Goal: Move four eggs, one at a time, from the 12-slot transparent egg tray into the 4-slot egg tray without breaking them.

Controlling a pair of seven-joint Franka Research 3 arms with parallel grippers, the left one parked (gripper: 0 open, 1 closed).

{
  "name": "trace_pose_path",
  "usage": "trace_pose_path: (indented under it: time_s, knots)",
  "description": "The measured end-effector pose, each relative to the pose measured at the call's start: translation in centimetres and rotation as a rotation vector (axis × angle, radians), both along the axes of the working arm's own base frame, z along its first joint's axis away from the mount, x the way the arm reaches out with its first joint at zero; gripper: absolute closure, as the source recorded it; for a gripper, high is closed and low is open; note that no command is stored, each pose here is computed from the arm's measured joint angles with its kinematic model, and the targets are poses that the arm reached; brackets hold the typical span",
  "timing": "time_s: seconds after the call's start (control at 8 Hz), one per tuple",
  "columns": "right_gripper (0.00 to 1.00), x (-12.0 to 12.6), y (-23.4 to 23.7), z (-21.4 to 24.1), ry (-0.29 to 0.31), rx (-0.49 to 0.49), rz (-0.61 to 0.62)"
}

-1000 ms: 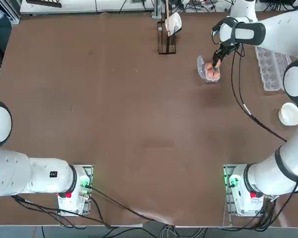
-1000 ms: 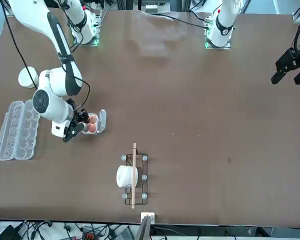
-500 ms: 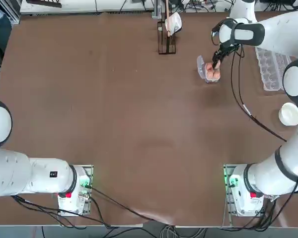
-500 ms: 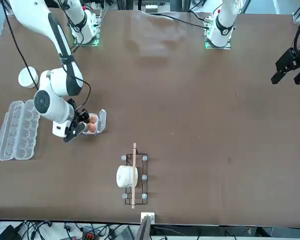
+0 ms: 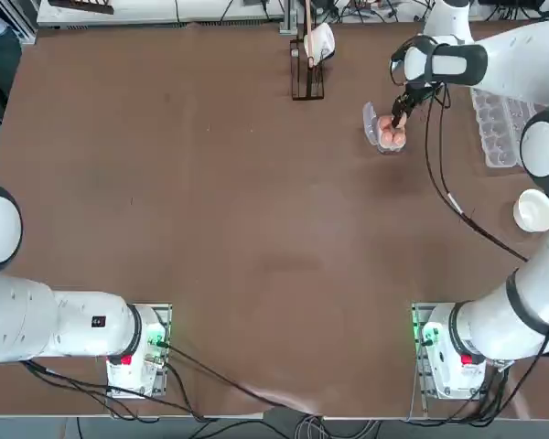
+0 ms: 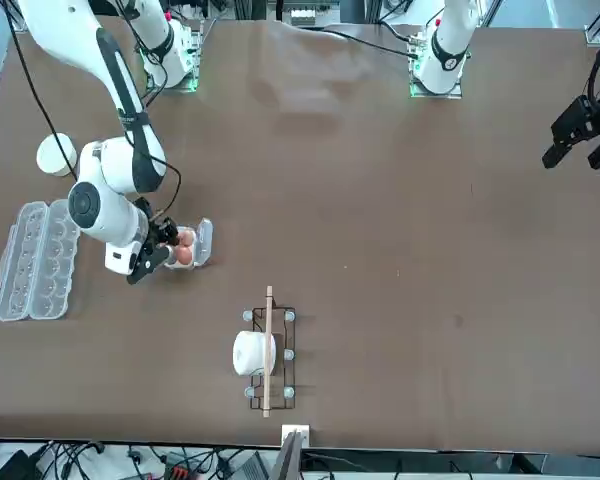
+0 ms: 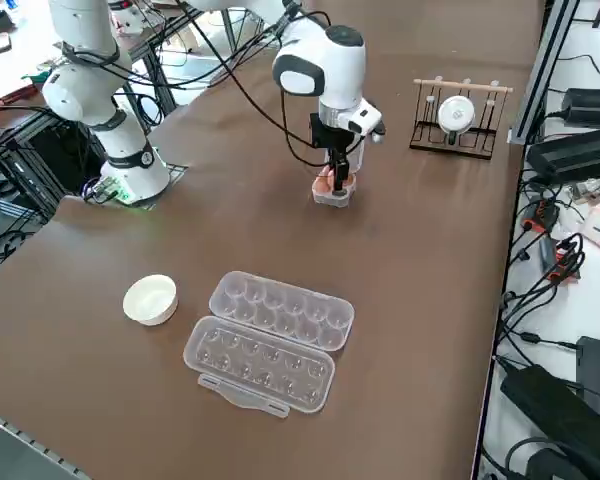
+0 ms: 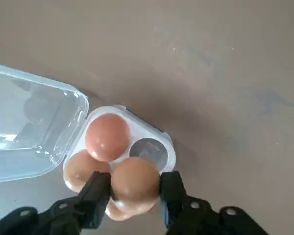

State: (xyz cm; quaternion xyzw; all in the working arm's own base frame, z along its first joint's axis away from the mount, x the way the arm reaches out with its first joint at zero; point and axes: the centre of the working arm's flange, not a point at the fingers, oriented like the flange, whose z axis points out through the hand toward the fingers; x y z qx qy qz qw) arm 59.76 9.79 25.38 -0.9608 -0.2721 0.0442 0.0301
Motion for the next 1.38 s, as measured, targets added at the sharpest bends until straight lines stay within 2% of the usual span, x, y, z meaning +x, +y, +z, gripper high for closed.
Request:
trace_pose_path:
  time_s: [0.25,0.38,0.62,0.88,1.12,1.38]
  knots:
    - [0.05,0.0,0.0,-0.1,0.000,0.000,0.000]
    - [0.00,0.0,0.0,-0.1,0.000,0.000,0.000]
    - [0.00,0.1,0.0,0.0,-0.007,0.001,0.000]
    - [0.00,0.7,0.1,2.2,-0.051,0.007,-0.001]
    - [0.00,1.3,0.0,7.1,-0.099,0.014,-0.049]
    - [0.00,1.3,0.1,13.3,-0.088,0.012,-0.164]
